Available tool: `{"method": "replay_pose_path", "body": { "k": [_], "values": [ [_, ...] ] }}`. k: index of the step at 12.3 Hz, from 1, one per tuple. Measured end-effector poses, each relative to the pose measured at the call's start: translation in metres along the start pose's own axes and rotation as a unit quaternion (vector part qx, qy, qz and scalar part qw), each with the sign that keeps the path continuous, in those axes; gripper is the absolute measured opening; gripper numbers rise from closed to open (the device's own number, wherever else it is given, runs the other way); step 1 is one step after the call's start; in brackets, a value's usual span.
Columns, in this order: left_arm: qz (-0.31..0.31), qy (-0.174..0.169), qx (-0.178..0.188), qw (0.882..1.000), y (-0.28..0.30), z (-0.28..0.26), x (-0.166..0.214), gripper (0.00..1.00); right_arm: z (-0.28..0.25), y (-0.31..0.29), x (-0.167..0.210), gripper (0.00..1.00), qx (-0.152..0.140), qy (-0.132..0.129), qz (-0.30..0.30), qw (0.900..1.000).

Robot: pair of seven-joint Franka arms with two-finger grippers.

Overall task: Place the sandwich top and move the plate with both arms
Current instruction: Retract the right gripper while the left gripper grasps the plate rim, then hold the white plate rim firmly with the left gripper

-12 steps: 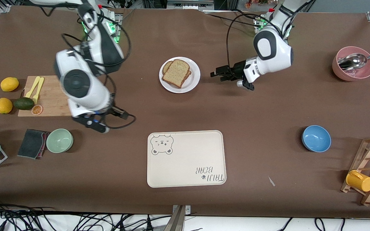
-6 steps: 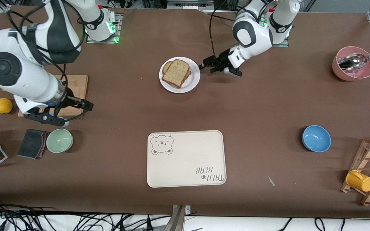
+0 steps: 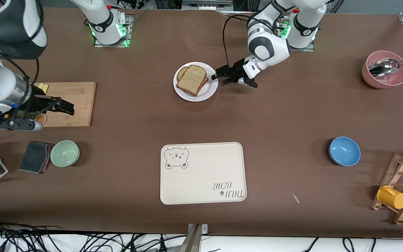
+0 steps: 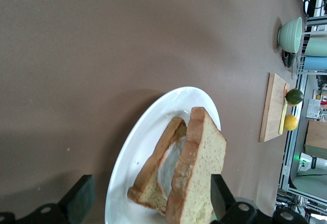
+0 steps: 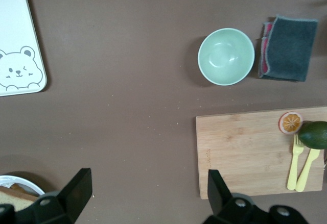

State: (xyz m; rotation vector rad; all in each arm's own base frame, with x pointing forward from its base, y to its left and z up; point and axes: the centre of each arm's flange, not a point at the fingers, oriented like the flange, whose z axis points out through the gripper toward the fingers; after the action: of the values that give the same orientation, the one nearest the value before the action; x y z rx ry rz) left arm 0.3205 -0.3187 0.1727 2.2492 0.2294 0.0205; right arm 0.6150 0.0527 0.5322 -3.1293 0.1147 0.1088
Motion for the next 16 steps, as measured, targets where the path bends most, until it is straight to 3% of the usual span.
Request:
{"method": "replay_pose_path", "body": {
  "k": [7,11,13,16],
  "values": [
    [0.02,-0.005,-0.001,1.0,-0.026,0.016,0.014,1.0,-0.047,0.04,-0.032,1.0,0.018,0.031,0.02,0.999],
    [0.019,-0.014,-0.002,1.0,-0.02,0.024,0.0,1.0,-0.056,0.042,-0.04,1.0,0.011,0.031,0.019,0.999],
    [0.019,-0.021,-0.004,1.0,-0.016,0.03,-0.009,0.96,-0.059,0.056,-0.043,1.0,0.009,0.028,0.03,0.999],
    [0.021,-0.019,-0.003,1.0,-0.017,0.034,-0.015,0.81,-0.061,0.073,-0.047,1.0,-0.013,0.02,0.041,0.999]
  ]
}}
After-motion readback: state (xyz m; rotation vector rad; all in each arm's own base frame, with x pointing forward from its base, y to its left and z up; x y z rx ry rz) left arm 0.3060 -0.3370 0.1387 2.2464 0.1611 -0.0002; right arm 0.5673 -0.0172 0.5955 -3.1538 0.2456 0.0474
